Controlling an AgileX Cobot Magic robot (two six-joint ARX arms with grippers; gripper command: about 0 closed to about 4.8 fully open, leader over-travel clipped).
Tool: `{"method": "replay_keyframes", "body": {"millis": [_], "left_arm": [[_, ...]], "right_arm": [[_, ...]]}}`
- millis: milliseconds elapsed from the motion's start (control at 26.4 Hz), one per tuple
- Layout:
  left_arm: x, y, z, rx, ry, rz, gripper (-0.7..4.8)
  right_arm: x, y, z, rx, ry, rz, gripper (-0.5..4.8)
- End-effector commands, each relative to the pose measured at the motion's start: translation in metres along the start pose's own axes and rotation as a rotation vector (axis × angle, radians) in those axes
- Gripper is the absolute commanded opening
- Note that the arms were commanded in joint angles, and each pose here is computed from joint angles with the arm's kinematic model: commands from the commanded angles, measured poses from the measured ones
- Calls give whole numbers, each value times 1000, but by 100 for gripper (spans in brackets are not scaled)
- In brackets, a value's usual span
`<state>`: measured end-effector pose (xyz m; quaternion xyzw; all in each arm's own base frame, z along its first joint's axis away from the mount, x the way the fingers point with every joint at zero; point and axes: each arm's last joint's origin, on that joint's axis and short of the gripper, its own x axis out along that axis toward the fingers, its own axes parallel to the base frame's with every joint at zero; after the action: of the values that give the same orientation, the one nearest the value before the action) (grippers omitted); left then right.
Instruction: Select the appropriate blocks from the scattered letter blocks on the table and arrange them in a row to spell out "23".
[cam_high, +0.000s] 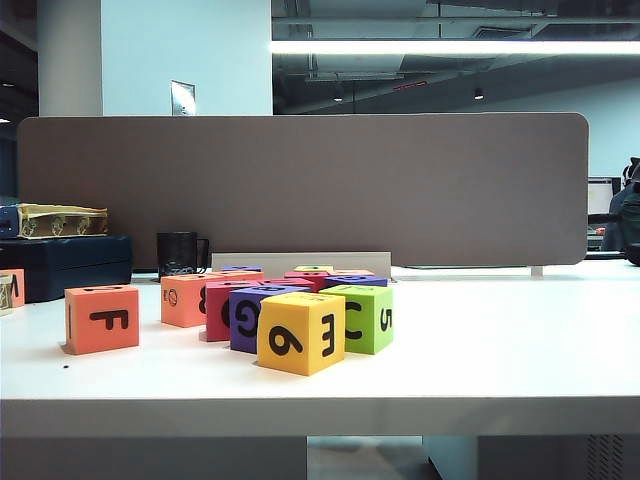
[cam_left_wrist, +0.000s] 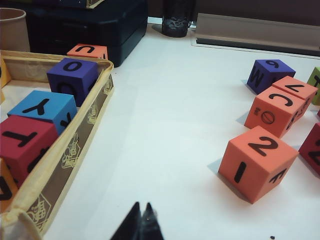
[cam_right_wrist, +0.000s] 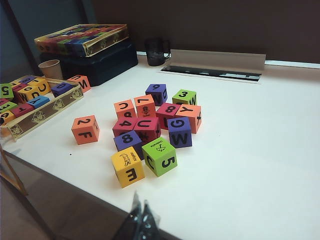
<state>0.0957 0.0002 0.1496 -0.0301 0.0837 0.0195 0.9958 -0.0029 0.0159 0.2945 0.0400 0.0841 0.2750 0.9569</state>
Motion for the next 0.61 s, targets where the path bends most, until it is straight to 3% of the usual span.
{"method": "replay_keyframes", "body": {"millis": [38, 303, 455, 607], "left_arm": [[0, -3, 0, -98, 16, -104, 1], [-8, -12, 17, -376, 36, -389, -6], [-22, -16, 49, -358, -57, -515, -6], [-35, -17, 72, -319, -129, -529, -6]], "right_arm": [[-2, 2, 0, -4, -6, 7, -1], [-2, 2, -1, -3, -5, 3, -1], [-2, 1, -3, 10, 15, 0, -1], [-2, 1, -3, 15, 22, -1, -1]]}}
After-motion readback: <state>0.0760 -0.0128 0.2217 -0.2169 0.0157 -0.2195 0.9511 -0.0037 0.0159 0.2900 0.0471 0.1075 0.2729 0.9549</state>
